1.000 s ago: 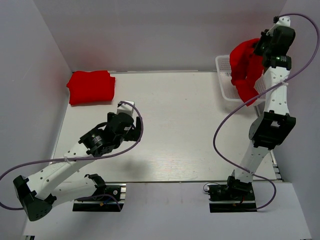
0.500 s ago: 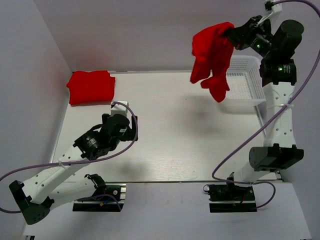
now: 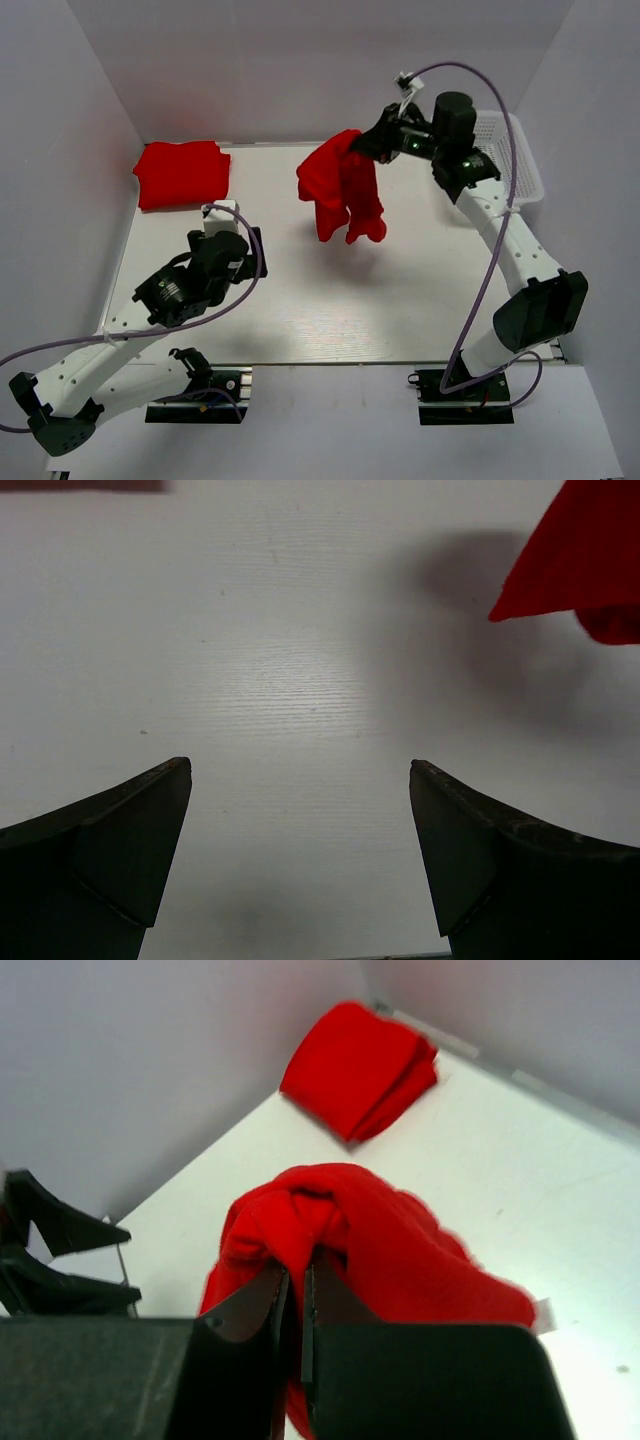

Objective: Fold and stack the t-shirts
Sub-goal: Move the tshirt to the center of the board

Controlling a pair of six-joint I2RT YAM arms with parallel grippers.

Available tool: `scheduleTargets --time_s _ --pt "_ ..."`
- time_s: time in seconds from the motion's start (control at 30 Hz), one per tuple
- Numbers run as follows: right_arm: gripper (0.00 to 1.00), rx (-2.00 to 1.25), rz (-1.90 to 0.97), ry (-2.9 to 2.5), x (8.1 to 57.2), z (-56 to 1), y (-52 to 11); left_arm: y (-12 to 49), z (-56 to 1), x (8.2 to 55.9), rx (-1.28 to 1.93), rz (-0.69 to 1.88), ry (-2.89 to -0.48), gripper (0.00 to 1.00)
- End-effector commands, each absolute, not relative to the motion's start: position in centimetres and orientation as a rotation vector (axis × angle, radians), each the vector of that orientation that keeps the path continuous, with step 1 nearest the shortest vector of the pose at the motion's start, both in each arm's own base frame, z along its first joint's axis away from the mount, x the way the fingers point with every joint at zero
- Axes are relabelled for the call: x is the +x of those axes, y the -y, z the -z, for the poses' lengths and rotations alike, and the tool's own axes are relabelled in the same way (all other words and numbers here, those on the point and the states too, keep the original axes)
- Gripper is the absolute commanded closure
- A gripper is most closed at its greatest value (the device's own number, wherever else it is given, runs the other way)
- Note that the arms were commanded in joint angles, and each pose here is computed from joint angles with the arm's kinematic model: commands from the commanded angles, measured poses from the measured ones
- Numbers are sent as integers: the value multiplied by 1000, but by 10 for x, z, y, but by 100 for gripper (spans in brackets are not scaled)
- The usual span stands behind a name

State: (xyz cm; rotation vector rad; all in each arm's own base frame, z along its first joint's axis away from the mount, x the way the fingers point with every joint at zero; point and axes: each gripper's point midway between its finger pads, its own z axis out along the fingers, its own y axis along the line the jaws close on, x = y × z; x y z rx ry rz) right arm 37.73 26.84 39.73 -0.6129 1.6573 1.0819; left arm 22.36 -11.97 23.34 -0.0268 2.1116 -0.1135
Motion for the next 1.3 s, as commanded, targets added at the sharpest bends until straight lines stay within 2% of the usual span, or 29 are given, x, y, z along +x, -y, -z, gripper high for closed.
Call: scheduleTargets --time_s 0.0,0.03,0.1,0.13,0.17,0.3,0.43,0.57,1.0,1.27 --pt "100 -599 -1067 -1650 373 -379 -278 111 -250 224 -116 130 -2051 0" --pt "97 -596 -1070 -1635 373 -376 -281 109 -251 225 -123 119 -2045 0" --pt "60 -576 -1121 -1720 363 -341 -289 107 -247 225 -124 101 -2048 0" --pt "22 -571 -1128 -1741 361 -334 -290 105 -246 225 -135 91 -2050 0" --pt "9 -548 -1118 -1779 362 -322 -288 104 -246 225 -135 91 -2050 0" --pt "9 -467 -1014 -1936 367 -288 -279 102 -248 224 -161 86 -2049 0" --pt "9 -360 -780 -2014 377 -278 -249 102 -246 224 -157 78 -2056 0" --pt "9 -285 -665 -2061 366 -260 -223 101 -242 226 -191 55 -2060 0" --pt "9 -101 -456 -2168 339 -213 -172 124 -228 235 -120 42 -2182 0" --pt "9 22 -332 -2263 324 -179 -145 162 -157 260 -67 28 -2365 0"
